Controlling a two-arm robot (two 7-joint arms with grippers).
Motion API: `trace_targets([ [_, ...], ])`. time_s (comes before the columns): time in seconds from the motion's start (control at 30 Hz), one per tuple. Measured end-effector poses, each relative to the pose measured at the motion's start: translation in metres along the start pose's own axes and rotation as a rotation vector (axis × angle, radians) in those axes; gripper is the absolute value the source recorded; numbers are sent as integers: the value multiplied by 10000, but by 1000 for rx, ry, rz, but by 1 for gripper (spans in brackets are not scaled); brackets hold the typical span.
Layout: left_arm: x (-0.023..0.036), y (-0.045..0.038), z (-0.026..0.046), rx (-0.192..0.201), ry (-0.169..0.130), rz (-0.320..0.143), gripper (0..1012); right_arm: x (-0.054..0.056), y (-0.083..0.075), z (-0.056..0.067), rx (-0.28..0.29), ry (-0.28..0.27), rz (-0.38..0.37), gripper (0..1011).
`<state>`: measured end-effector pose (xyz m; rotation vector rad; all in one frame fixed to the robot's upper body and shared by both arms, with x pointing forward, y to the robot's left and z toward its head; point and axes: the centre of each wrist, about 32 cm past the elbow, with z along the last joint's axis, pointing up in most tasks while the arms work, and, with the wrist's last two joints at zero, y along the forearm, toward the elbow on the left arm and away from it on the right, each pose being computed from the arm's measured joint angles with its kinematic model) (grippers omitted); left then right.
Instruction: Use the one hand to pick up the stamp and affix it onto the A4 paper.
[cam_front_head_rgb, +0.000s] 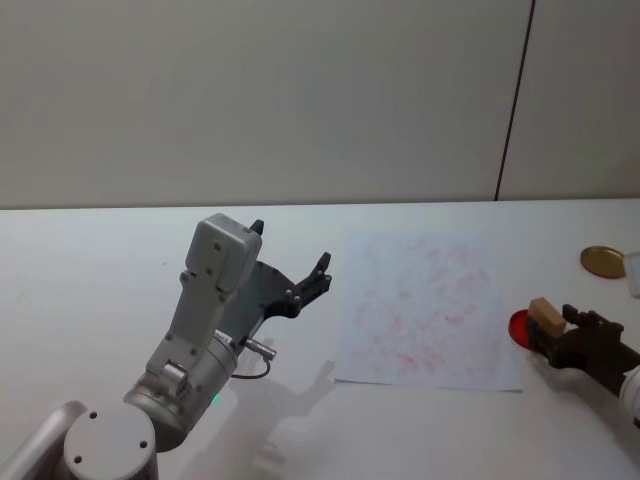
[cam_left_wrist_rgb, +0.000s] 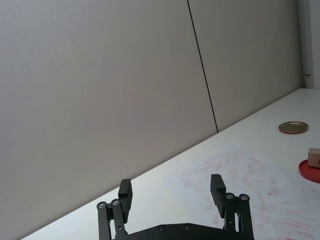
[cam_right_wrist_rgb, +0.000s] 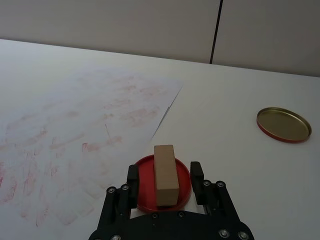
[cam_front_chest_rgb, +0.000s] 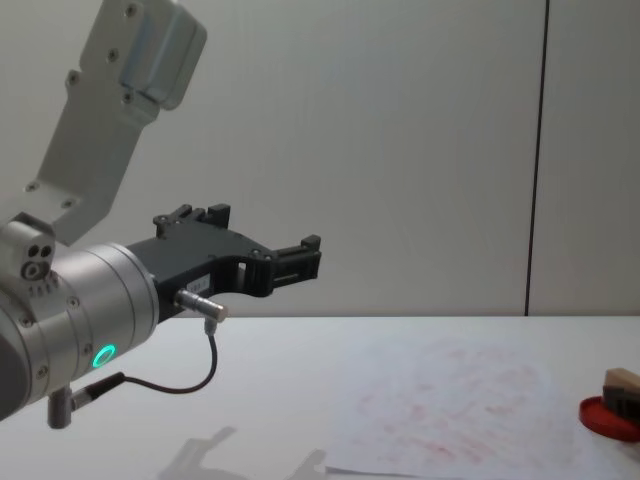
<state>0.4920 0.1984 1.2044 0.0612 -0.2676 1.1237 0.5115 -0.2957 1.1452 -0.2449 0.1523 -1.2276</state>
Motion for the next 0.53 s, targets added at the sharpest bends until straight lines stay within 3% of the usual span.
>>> trace_targets([
  [0.3,0,0,0,0,0,0,993,-24,-36,49,58,7,-7,859],
  [0.53,0,0,0,0,0,0,993,-78,-99,144,130,5,-8,1001],
])
